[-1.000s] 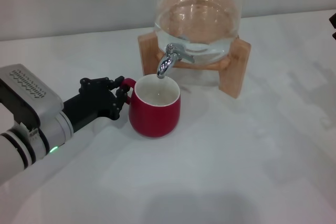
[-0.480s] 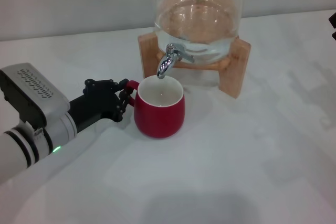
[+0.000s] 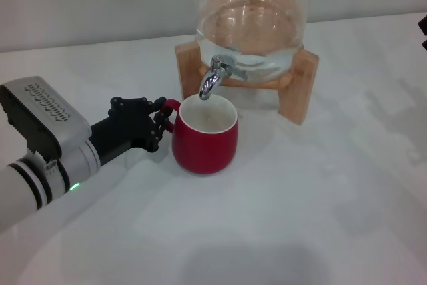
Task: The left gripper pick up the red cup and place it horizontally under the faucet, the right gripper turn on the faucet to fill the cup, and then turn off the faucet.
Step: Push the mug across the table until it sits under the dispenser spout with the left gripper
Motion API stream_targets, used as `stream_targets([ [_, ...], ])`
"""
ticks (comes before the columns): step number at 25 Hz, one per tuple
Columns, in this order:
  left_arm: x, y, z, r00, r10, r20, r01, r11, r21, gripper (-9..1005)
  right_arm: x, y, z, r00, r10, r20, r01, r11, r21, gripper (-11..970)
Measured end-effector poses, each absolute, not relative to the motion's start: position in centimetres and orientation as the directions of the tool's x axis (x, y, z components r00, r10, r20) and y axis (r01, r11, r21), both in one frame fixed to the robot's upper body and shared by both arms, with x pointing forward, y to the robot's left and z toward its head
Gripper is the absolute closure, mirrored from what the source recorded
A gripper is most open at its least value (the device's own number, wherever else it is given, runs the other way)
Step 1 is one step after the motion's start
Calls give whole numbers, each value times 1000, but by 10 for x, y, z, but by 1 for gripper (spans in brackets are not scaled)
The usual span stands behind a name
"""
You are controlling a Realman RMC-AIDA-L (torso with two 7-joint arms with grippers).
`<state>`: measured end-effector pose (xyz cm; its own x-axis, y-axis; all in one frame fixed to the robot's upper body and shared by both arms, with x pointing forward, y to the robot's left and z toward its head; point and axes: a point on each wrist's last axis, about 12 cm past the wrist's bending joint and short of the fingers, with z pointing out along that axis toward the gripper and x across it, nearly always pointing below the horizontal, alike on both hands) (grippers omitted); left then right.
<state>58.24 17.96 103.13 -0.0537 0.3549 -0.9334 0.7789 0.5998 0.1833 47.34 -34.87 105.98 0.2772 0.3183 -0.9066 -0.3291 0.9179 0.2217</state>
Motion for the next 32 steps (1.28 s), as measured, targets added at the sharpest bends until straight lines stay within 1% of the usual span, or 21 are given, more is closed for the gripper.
stream_targets([
  [9,582,182,1031,-51,359,-932,770,609,192,869,474,-348,1061,283,320,-904,-334,917,220,102],
  [22,587,178,1028,-68,405,-912,767,606,212,858,475,-348,1062,288,322,-902,-335,916,220,101],
  [32,588,176,1030,-62,407,-911,770,600,216,822,477,-348,1064,295,323,-899,-337,916,218,101],
])
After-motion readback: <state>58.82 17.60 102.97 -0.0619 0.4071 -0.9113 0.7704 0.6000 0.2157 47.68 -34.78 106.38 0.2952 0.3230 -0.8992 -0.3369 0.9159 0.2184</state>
